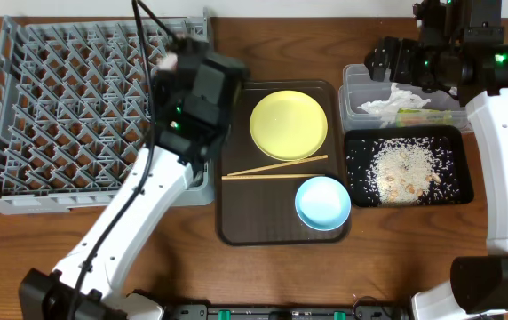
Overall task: Sort waste into correct bins and load items into the dishwasher
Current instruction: 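Lift the pink bowl and carry it left into the rack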
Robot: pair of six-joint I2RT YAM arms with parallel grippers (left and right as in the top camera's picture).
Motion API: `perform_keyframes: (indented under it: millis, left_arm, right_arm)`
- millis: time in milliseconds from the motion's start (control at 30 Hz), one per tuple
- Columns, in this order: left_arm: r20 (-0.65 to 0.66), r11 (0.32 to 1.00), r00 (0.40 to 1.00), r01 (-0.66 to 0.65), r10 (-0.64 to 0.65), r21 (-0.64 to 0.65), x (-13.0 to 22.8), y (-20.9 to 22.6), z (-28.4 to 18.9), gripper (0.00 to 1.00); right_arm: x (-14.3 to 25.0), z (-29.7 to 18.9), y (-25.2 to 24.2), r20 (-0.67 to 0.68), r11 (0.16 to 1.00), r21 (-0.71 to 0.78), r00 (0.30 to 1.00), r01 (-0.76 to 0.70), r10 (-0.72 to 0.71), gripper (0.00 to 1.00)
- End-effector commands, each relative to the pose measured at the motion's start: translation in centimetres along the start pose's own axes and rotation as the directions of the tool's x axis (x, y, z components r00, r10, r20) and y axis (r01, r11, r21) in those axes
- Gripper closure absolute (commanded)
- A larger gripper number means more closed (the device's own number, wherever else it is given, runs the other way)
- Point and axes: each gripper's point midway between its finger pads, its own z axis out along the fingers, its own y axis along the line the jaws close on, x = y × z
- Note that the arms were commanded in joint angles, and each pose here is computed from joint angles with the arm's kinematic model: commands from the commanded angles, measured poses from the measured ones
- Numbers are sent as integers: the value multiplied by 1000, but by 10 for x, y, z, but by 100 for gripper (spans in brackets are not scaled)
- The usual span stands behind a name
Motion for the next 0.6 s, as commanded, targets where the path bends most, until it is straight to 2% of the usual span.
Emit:
perform_keyframes:
  millis: [0,67,133,300,567]
  left_arm:
    - [4,991,999,-46,47,-124,-11,28,22,92]
    - [12,988,1000,1,1,-155,-14,36,36,92]
    - [16,984,1000,-5,8,-178,-17,39,51,92]
    - [31,959,987,-147,159,-244,-29,29,93,92]
    - [27,919,967,-231,253,-318,-19,6,151,94]
  right_arm:
    - [1,4,1,-8,1000,1,1000,-3,3,1]
    - [1,4,1,-8,1000,1,1000,-3,3,1]
    - [1,4,1,-8,1000,1,1000,-3,3,1]
    - [1,4,1,-8,1000,1,1000,-3,3,1]
    - [1,4,1,-8,1000,1,1000,-3,3,1]
